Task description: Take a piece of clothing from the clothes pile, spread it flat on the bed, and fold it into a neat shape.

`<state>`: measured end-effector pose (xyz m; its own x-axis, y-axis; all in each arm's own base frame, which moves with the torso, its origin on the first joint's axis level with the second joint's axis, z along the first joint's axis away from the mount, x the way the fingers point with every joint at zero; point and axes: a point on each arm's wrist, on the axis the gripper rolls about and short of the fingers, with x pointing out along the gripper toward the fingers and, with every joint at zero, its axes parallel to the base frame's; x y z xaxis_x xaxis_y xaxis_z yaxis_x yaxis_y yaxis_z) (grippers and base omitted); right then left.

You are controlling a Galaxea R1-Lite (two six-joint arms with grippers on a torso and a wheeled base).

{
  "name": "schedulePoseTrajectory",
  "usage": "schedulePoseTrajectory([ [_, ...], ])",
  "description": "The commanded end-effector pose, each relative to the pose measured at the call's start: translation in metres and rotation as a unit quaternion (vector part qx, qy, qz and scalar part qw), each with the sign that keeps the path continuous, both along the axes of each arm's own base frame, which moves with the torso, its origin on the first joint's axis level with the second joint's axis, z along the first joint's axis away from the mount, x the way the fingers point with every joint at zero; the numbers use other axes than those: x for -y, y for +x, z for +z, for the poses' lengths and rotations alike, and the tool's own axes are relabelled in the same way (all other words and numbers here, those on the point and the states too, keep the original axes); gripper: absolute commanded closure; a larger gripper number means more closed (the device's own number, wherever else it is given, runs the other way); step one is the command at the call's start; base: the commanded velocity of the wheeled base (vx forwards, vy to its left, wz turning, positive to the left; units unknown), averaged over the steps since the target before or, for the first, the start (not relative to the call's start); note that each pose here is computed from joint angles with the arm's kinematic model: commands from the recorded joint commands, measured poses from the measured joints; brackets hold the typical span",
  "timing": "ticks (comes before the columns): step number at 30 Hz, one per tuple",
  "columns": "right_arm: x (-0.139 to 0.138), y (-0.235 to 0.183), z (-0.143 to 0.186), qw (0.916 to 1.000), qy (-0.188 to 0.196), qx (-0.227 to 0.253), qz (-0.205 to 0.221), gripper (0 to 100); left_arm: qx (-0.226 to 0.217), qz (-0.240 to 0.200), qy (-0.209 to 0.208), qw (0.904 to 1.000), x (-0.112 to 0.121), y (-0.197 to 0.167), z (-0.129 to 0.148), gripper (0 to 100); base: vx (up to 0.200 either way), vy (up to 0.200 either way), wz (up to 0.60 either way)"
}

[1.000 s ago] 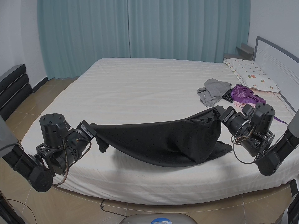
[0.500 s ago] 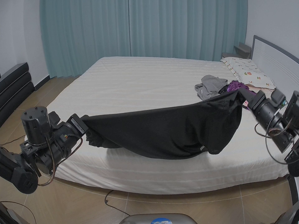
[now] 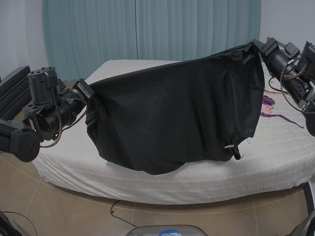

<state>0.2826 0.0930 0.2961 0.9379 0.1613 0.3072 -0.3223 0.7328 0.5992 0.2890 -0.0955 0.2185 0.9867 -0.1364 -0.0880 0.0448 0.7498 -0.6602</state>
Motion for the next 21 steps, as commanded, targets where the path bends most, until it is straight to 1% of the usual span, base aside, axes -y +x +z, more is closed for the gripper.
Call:
schedulePoseTrajectory([
  [1,-0.014,0.082,-0.039,0.9983,-0.023,-0.049,-0.02,100,-0.046,0.018,0.014,0.9986,0.002,0.05,-0.028,100,0.2,0.0,0.0],
  [2,-0.017,0.095,-0.046,0.9981,-0.024,-0.052,-0.023,100,-0.048,0.019,0.015,0.9986,0.004,0.057,-0.031,100,0.2,0.0,0.0],
  [6,-0.024,0.121,-0.065,0.9974,-0.028,-0.063,-0.022,100,-0.05,0.022,0.015,0.9984,0.005,0.079,-0.041,100,0.2,0.0,0.0],
  [8,-0.024,0.133,-0.071,0.9972,-0.031,-0.062,-0.027,100,-0.054,0.022,0.015,0.9982,0.005,0.089,-0.045,100,0.2,0.0,0.0],
  [12,-0.02,0.158,-0.088,0.9955,-0.053,-0.065,-0.046,100,-0.064,0.02,0.02,0.9975,0.01,0.11,-0.062,100,0.2,0.0,0.0],
  [13,-0.02,0.159,-0.088,0.9956,-0.053,-0.063,-0.045,100,-0.064,0.02,0.02,0.9976,0.011,0.111,-0.062,100,0.2,0.0,0.0],
  [15,-0.018,0.173,-0.099,0.9945,-0.065,-0.062,-0.053,100,-0.07,0.024,0.021,0.9971,0.011,0.127,-0.07,100,0.2,0.0,0.0],
  [18,-0.02,0.183,-0.105,0.9945,-0.067,-0.06,-0.054,100,-0.08,0.027,0.024,0.9961,0.012,0.142,-0.076,100,0.2,0.0,0.0],
  [21,-0.023,0.194,-0.123,0.9932,-0.073,-0.074,-0.053,100,-0.091,0.03,0.025,0.9951,0.012,0.157,-0.089,100,0.2,0.0,0.0],
])
